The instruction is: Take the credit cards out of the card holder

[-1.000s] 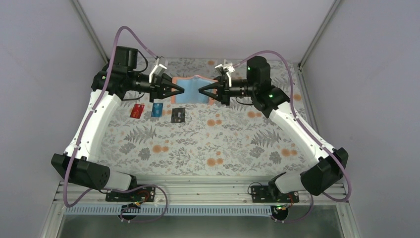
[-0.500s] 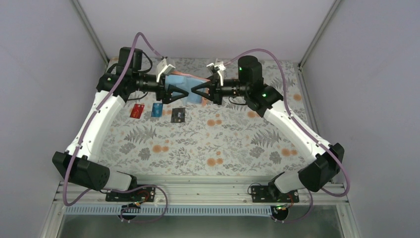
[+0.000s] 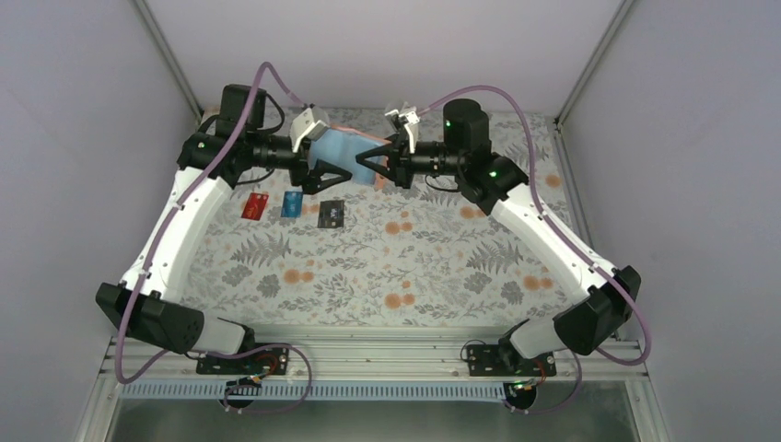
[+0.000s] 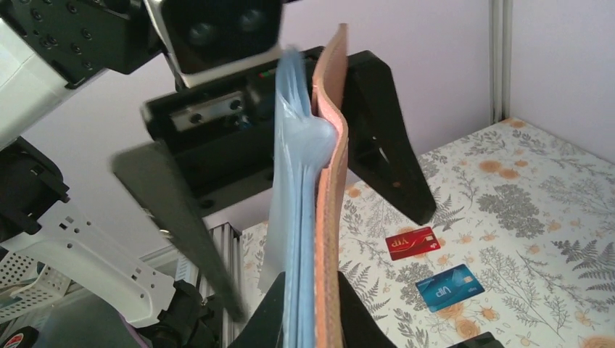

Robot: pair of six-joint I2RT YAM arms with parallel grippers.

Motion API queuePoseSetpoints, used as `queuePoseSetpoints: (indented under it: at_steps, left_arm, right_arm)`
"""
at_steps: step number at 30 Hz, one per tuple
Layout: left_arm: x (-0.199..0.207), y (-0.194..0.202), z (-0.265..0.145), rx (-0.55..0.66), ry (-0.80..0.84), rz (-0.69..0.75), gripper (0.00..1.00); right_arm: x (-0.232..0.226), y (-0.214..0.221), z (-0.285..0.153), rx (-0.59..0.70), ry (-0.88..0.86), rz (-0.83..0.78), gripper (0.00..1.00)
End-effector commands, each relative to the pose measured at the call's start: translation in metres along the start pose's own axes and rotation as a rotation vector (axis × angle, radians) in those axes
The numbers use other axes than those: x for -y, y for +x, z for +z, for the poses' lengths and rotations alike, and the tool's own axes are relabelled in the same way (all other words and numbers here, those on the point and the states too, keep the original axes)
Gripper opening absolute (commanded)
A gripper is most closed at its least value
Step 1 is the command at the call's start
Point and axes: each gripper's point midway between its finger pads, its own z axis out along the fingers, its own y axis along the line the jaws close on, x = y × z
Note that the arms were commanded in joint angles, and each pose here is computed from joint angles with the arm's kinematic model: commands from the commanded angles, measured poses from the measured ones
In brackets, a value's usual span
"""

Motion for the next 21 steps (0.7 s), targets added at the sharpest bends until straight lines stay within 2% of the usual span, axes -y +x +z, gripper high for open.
queuePoseSetpoints:
  at_steps: [1, 4, 5, 6, 7, 9, 10, 11, 14, 16, 18, 21]
  left_arm:
    - [-0.033, 0.017, 0.015, -0.059, -0.131, -0.045, 0.87]
    - [-0.025, 0.014, 0.02, -0.056, -0.099, -0.034, 0.8]
    - [-0.022, 0.014, 0.022, -0.057, -0.083, -0.034, 0.76]
    - [-0.02, 0.015, 0.024, -0.057, -0.063, -0.034, 0.68]
    - [-0.014, 0.014, 0.025, -0.05, -0.029, -0.031, 0.57]
    - [-0.005, 0.011, 0.024, -0.039, 0.01, -0.019, 0.27]
    - [-0.001, 0.009, 0.022, -0.034, 0.02, -0.011, 0.12]
    - [0.002, 0.006, 0.02, -0.03, 0.024, -0.002, 0.04]
    - [0.009, 0.0, 0.012, -0.016, 0.046, 0.018, 0.02]
    - [0.015, -0.005, 0.006, 0.008, 0.079, 0.02, 0.02]
    - [0.021, -0.007, 0.002, 0.028, 0.115, 0.021, 0.02]
    - [0.028, -0.008, 0.001, 0.041, 0.153, 0.025, 0.02]
  right_arm:
    - [-0.015, -0.012, 0.0, 0.019, -0.046, -0.024, 0.04]
    - [-0.021, -0.013, -0.003, 0.024, -0.063, -0.039, 0.04]
    - [-0.023, -0.013, -0.003, 0.023, -0.071, -0.042, 0.04]
    - [-0.024, -0.012, -0.003, 0.019, -0.077, -0.045, 0.04]
    - [-0.025, -0.011, -0.003, 0.016, -0.08, -0.051, 0.04]
    - [-0.027, -0.011, -0.007, 0.014, -0.078, -0.07, 0.04]
    - [-0.029, -0.011, -0.009, 0.015, -0.076, -0.082, 0.08]
    - [-0.029, -0.011, -0.013, 0.018, -0.068, -0.097, 0.14]
    - [-0.025, -0.008, -0.026, 0.027, -0.032, -0.133, 0.41]
    - [-0.018, -0.002, -0.034, 0.024, -0.001, -0.144, 0.51]
    - [-0.01, 0.009, -0.039, 0.012, 0.026, -0.143, 0.55]
    - [-0.001, 0.019, -0.04, -0.012, 0.046, -0.127, 0.55]
